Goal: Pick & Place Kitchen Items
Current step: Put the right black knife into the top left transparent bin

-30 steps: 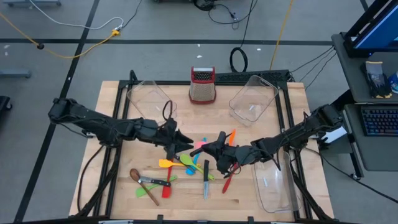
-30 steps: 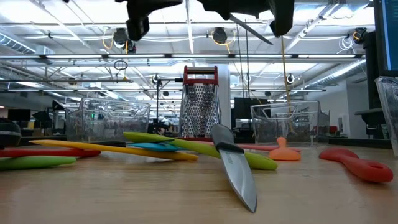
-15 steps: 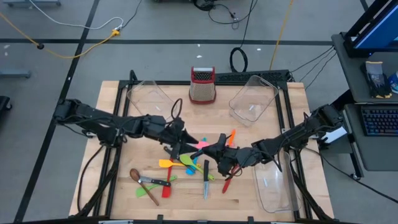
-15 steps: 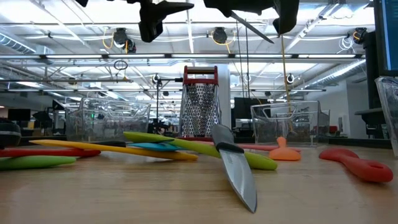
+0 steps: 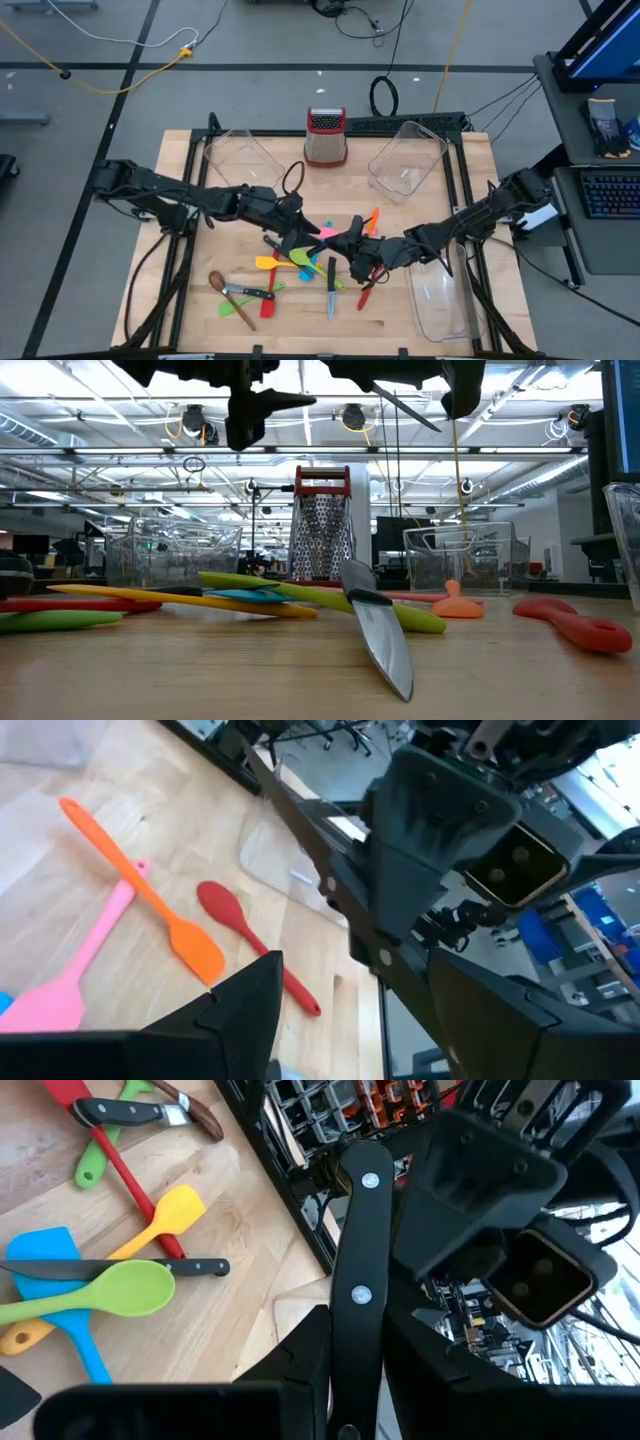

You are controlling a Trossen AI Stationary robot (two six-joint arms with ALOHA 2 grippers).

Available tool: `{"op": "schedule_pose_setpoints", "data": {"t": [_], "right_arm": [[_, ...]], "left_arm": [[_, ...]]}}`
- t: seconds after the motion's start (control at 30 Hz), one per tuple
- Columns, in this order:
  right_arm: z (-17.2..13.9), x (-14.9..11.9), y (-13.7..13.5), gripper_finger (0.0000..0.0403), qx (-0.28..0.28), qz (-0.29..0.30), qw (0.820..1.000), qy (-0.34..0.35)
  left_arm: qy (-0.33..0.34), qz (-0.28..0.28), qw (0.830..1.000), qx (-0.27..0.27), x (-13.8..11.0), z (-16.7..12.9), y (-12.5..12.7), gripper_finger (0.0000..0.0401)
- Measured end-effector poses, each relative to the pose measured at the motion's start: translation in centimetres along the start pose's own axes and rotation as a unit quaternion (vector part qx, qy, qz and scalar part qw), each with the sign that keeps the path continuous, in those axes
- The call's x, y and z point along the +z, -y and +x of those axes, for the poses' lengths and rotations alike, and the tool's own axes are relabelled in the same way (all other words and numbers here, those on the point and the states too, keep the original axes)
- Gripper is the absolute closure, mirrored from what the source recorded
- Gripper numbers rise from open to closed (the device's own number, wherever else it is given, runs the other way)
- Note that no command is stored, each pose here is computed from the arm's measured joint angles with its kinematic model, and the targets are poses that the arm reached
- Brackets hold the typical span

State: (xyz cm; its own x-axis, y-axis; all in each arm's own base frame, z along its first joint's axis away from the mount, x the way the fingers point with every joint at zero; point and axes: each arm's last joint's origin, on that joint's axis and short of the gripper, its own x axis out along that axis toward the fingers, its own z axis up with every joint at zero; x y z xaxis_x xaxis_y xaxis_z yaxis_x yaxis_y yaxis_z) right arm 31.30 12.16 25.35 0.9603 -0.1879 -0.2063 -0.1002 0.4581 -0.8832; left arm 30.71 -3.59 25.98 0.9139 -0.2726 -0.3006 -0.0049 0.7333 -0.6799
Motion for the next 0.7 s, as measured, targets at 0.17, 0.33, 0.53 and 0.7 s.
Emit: {"op": "schedule_pose_setpoints", "data": {"t": [0.17, 0.33, 0.53, 0.7], "right_arm": [[0.9, -0.4, -0.8, 0.0339, 0.005, -0.004, 1.0, -0.013], [2.4, -1.3, -2.0, 0.0339, 0.013, -0.014, 0.999, -0.032], [3.1, -1.8, -2.2, 0.0339, 0.008, -0.011, 0.999, -0.04], [3.1, -1.8, -2.0, 0.0339, 0.003, -0.007, 0.999, -0.039]], "left_arm": [[-0.012, -0.006, 1.0, 0.013, 0.0, 0.3, -0.3, 0.0153], [-0.058, 0.003, 0.997, 0.044, 0.5, 1.0, 0.4, 0.0153], [-0.132, 0.017, 0.987, 0.091, 1.1, 1.7, 0.9, 0.0153], [-0.151, 0.02, 0.983, 0.107, 1.2, 2.2, 0.6, 0.0153]]}}
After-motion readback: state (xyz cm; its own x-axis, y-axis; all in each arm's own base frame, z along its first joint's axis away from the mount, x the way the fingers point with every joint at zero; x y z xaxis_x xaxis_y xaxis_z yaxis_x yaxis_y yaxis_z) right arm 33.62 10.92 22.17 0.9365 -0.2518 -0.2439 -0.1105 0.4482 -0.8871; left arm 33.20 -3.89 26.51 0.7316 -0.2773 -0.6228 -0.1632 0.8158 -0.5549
